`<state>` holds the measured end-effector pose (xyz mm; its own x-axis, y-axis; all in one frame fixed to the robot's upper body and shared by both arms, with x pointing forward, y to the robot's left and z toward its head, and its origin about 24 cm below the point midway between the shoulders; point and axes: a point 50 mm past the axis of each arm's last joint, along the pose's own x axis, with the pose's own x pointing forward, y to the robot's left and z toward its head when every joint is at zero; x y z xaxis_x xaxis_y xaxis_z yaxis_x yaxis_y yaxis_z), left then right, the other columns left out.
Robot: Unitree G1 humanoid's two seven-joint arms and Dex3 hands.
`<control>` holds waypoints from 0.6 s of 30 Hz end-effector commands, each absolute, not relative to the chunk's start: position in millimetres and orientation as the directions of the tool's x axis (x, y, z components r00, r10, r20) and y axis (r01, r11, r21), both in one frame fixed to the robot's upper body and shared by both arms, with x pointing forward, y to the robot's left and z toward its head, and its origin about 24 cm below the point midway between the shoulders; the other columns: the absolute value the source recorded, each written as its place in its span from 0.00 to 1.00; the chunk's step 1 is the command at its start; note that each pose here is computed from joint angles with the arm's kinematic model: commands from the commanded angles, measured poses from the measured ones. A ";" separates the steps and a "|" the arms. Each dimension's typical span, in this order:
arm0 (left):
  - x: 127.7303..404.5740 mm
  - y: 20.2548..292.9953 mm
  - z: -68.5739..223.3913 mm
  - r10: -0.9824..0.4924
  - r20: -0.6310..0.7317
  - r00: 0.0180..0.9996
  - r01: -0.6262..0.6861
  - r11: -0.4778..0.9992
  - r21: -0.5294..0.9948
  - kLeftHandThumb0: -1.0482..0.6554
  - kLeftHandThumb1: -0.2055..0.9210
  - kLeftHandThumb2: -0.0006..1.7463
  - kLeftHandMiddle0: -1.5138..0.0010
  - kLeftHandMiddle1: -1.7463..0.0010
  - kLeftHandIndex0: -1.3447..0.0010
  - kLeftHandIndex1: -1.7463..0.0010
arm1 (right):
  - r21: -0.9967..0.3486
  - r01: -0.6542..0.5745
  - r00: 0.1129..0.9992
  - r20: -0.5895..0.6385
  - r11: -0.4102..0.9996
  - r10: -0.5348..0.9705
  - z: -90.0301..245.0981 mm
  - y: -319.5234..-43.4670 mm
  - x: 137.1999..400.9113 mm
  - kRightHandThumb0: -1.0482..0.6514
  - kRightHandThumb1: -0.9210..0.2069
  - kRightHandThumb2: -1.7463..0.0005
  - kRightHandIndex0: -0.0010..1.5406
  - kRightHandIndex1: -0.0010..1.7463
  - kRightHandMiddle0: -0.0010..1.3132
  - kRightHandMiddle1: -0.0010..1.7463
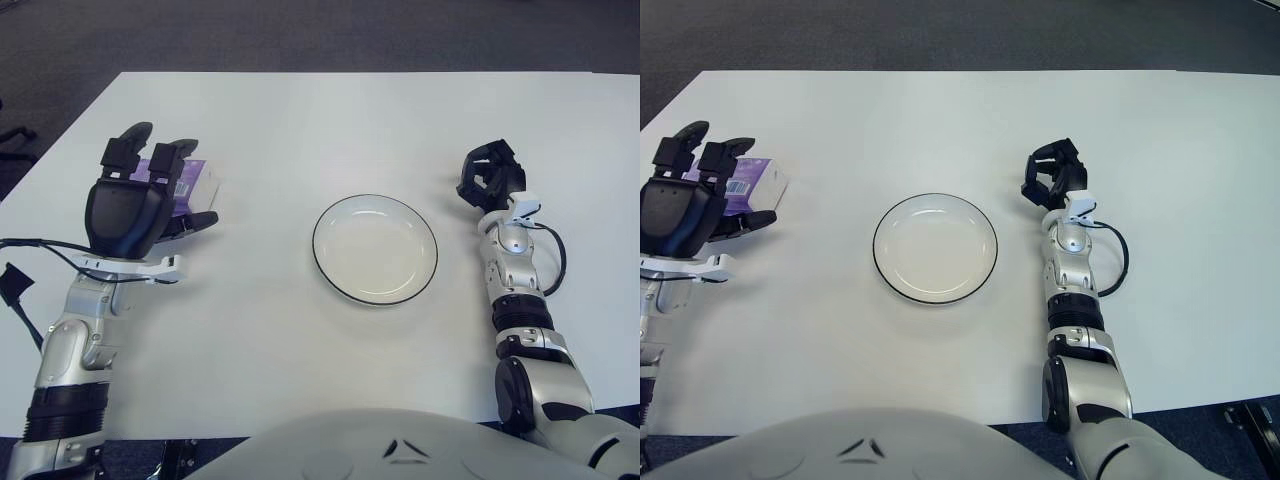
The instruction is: Put the tissue paper into the plate.
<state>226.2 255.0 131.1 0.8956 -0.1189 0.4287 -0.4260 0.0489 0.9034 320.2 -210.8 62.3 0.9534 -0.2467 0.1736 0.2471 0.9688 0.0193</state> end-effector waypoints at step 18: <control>241.4 264.9 152.8 -0.144 0.173 0.974 -0.198 -0.185 0.963 0.00 1.00 0.27 1.00 1.00 1.00 1.00 | 0.038 0.285 0.954 -0.109 0.958 -0.280 -15.6 -207.9 272.7 0.37 0.33 0.42 0.44 1.00 0.33 1.00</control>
<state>234.7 265.2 144.9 0.9702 -0.1270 0.2065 -0.2265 -0.1713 0.9588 320.1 -211.1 62.4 0.9551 -0.2396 0.1741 0.2405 0.9705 0.0161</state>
